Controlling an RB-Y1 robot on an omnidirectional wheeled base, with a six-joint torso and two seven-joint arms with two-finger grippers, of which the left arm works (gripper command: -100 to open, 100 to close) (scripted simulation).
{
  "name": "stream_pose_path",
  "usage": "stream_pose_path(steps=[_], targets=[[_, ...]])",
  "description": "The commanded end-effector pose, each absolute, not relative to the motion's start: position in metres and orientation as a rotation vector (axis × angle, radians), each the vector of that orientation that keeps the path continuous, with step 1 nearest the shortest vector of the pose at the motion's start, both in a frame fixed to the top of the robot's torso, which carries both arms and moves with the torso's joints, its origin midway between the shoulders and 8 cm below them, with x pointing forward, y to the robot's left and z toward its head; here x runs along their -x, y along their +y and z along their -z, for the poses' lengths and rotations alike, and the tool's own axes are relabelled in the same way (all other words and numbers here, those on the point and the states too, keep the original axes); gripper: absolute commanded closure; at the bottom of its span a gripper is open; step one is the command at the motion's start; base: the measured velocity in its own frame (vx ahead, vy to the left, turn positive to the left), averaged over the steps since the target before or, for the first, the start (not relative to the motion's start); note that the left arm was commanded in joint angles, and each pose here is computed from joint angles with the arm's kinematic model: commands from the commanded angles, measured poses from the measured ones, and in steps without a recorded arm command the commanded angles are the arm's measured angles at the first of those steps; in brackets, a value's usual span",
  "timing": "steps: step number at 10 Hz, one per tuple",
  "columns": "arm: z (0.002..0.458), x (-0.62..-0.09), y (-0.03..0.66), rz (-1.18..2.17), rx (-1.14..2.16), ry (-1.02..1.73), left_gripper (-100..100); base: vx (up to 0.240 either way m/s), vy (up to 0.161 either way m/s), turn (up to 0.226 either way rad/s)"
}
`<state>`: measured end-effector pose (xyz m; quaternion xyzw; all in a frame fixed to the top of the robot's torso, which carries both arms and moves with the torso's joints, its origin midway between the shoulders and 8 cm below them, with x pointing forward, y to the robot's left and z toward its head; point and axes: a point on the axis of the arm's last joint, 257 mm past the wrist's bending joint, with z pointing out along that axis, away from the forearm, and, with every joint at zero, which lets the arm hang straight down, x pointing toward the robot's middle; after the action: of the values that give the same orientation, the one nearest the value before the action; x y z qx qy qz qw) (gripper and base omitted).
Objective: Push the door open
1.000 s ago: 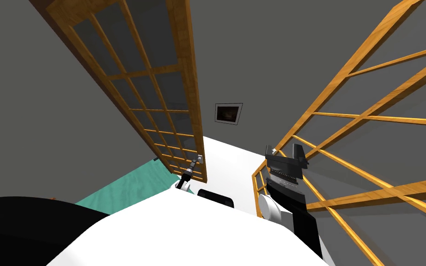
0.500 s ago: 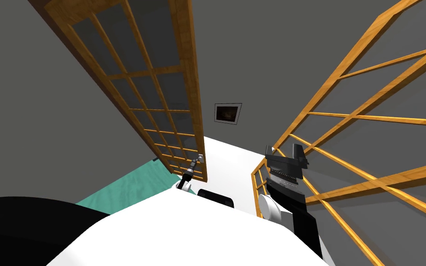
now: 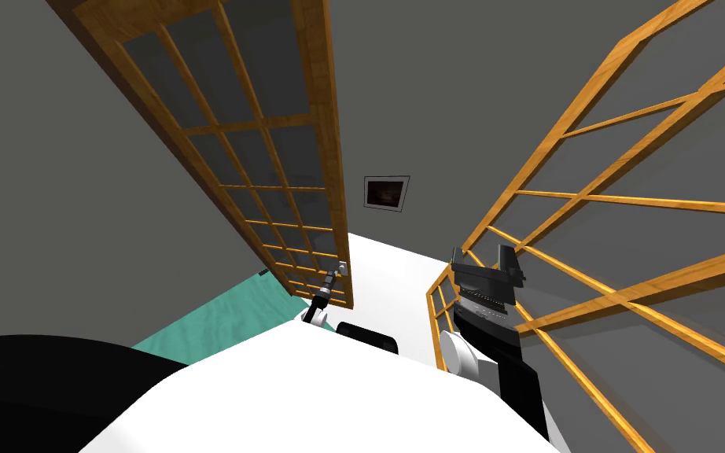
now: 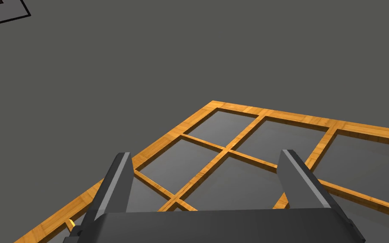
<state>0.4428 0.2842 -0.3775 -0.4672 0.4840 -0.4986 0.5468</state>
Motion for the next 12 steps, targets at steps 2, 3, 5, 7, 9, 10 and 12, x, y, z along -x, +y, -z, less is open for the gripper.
stream_pose_path(steps=[2, 3, 5, 7, 9, 10, 12], targets=[[0.378, -0.444, 0.282, 1.245, 1.177, 1.097, -100, -0.034, 0.021, -0.034], [0.378, -0.444, 0.28, 1.271, 1.21, 1.072, -100, -0.054, 0.038, -0.064], [0.379, -0.445, 0.278, 1.318, 1.261, 1.032, -100, -0.04, 0.026, -0.038], [0.379, -0.445, 0.276, 1.36, 1.307, 0.994, -100, -0.035, 0.023, -0.033], [0.38, -0.446, 0.274, 1.399, 1.351, 0.955, -100, -0.05, 0.031, -0.051], [0.381, -0.446, 0.272, 1.432, 1.39, 0.919, -100, -0.042, 0.022, -0.045], [0.381, -0.447, 0.269, 1.473, 1.435, 0.876, -100, -0.036, 0.024, -0.039]])
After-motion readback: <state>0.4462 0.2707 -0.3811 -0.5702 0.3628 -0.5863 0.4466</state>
